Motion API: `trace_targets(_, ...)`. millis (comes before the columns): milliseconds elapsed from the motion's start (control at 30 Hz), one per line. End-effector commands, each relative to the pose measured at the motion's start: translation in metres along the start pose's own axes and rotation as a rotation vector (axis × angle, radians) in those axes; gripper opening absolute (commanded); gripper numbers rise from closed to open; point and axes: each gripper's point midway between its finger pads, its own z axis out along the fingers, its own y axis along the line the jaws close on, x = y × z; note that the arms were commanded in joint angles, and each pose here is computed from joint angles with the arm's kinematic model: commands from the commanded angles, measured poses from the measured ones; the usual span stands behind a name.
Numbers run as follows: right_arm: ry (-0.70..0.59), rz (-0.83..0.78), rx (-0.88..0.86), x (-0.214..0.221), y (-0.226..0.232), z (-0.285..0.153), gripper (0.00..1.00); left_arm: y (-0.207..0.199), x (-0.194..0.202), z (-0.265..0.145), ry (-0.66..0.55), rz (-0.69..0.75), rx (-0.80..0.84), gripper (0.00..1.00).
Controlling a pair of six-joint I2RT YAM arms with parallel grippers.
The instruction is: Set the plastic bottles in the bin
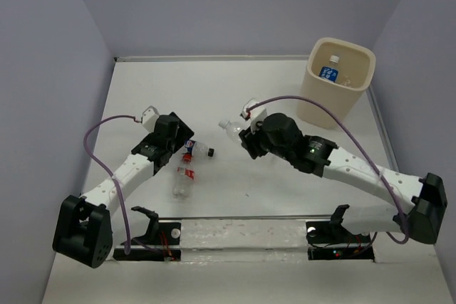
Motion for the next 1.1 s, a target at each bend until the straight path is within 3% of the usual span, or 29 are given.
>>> trace_targets(0, -0.299, 0.159, 0.308, -0.093, -0.072, -0.057, 0.33, 0.013, 0.002, 0.004, -0.028, -0.052, -0.038, 0.99)
trace_targets(133, -0.623, 0.186, 0.629, -0.172, -0.162, -0.149, 0.32, 0.024, 0.002, 0.009, -0.044, -0.048, -0.081, 0.99)
trace_targets(267, -0.949, 0.212, 0.82, -0.216, -0.243, -0.223, 0.3, 0.026, 0.004, 0.016, -0.045, -0.038, -0.104, 0.99)
trace_targets(300, -0.995, 0.178, 0.786, -0.226, -0.247, -0.228, 0.3, 0.026, 0.004, 0.018, -0.042, -0.033, -0.107, 0.99)
trace_targets(400, -1.037, 0.147, 0.873, -0.233, -0.288, -0.246, 0.3, 0.024, 0.005, 0.023, -0.04, -0.028, -0.111, 0.99)
trace_targets(533, -1.0, 0.148, 0.902, -0.218, -0.335, -0.231, 0.31, 0.02, 0.003, 0.028, -0.061, -0.045, -0.086, 0.99)
trace_targets(700, -0.981, 0.368, 0.776, -0.177, -0.392, -0.198, 0.31, 0.025, 0.006, 0.033, -0.059, -0.041, -0.109, 0.99)
trace_targets(800, -0.934, 0.395, 0.758, -0.159, -0.396, -0.18, 0.43, 0.024, 0.008, 0.038, -0.058, -0.044, -0.105, 0.99)
trace_targets(933, -0.891, 0.417, 0.743, -0.146, -0.392, -0.171, 0.87, 0.025, 0.014, 0.042, -0.039, -0.042, -0.108, 0.99)
trace_targets(1067, -0.882, 0.445, 0.725, -0.148, -0.379, -0.183, 0.95, 0.023, 0.012, 0.043, -0.046, -0.045, -0.099, 0.99)
